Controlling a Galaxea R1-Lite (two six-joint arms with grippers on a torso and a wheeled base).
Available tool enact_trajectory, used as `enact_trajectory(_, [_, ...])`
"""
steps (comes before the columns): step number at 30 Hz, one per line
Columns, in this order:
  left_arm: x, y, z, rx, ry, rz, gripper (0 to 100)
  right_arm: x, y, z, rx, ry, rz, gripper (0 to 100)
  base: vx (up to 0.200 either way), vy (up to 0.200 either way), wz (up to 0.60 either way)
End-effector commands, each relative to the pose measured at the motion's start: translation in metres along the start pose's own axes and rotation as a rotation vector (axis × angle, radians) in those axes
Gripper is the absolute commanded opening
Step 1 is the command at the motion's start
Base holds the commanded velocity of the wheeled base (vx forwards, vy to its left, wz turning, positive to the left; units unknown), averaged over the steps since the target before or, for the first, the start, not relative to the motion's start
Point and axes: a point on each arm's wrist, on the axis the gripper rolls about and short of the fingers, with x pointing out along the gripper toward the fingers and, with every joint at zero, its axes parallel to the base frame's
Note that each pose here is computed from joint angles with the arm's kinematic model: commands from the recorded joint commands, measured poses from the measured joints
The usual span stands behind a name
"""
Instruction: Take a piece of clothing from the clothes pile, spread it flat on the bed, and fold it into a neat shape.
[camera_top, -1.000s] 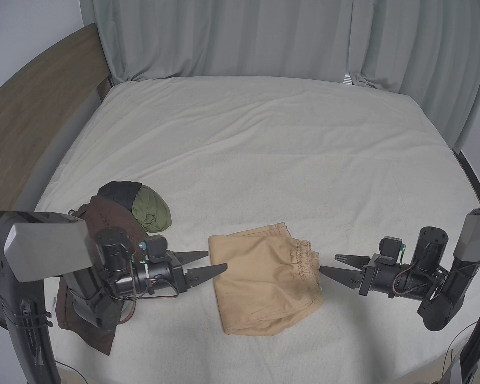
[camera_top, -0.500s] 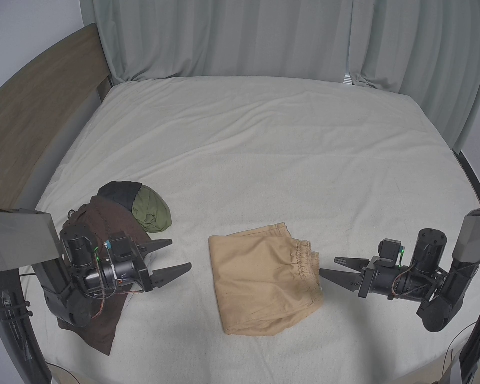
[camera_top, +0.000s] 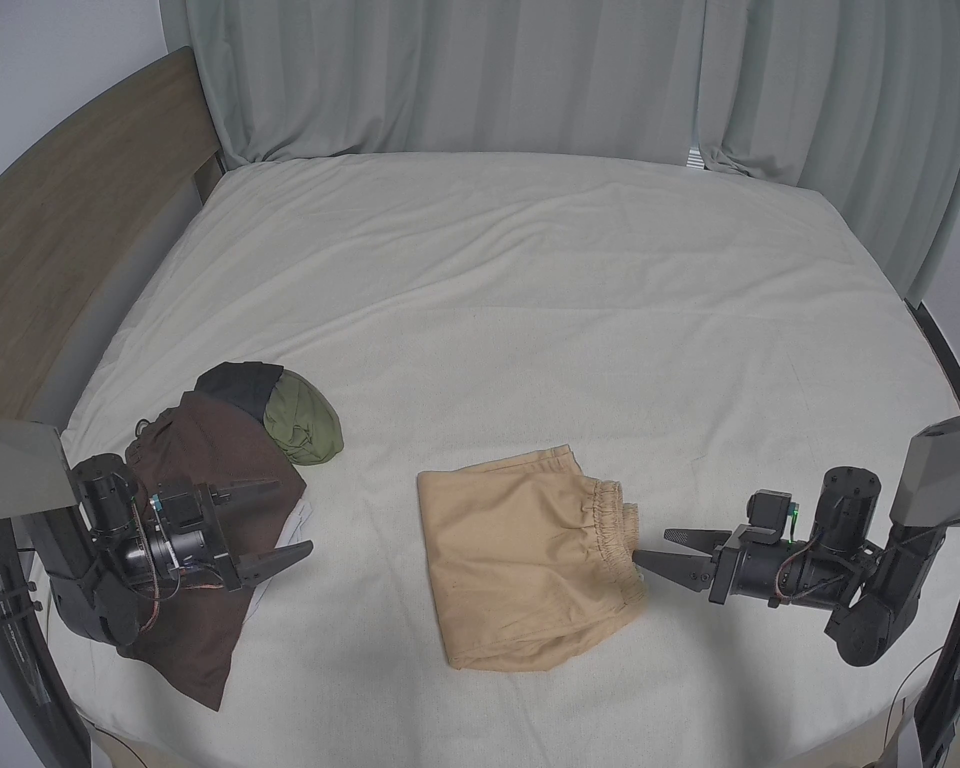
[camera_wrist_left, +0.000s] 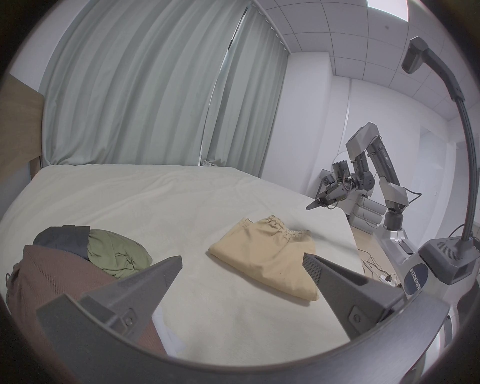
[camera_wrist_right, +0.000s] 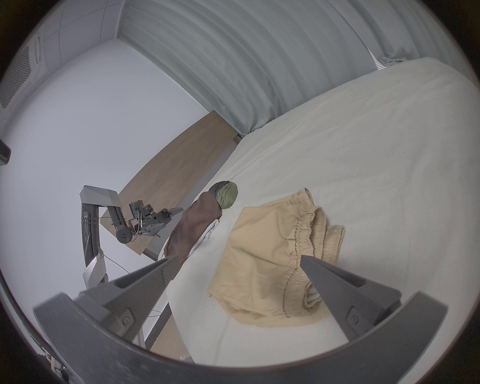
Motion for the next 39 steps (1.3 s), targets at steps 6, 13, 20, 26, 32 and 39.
enact_trajectory(6, [-0.001, -0.002, -0.003, -0.014, 0.008, -0.004, 100, 0.006, -0.011, -0.014, 0.039, 0.035, -0.06, 100, 0.0, 0.0, 0.0])
enact_trajectory(13, [-0.003, 0.001, -0.004, -0.017, 0.008, 0.007, 100, 0.011, -0.023, -0.028, 0.081, 0.081, -0.093, 100, 0.0, 0.0, 0.0])
enact_trajectory(20, [-0.003, 0.0, -0.005, -0.021, 0.01, 0.003, 100, 0.018, -0.035, -0.04, 0.111, 0.111, -0.123, 100, 0.0, 0.0, 0.0])
enact_trajectory(26, [-0.003, 0.0, -0.004, -0.015, 0.008, 0.005, 100, 0.026, -0.048, -0.054, 0.14, 0.141, -0.163, 100, 0.0, 0.0, 0.0])
enact_trajectory(32, [-0.003, -0.002, -0.005, -0.024, 0.013, 0.002, 100, 0.032, -0.055, -0.067, 0.164, 0.177, -0.171, 100, 0.0, 0.0, 0.0])
enact_trajectory(39, [-0.003, -0.002, -0.004, -0.022, 0.011, 0.001, 100, 0.037, -0.059, -0.068, 0.208, 0.169, -0.174, 100, 0.0, 0.0, 0.0])
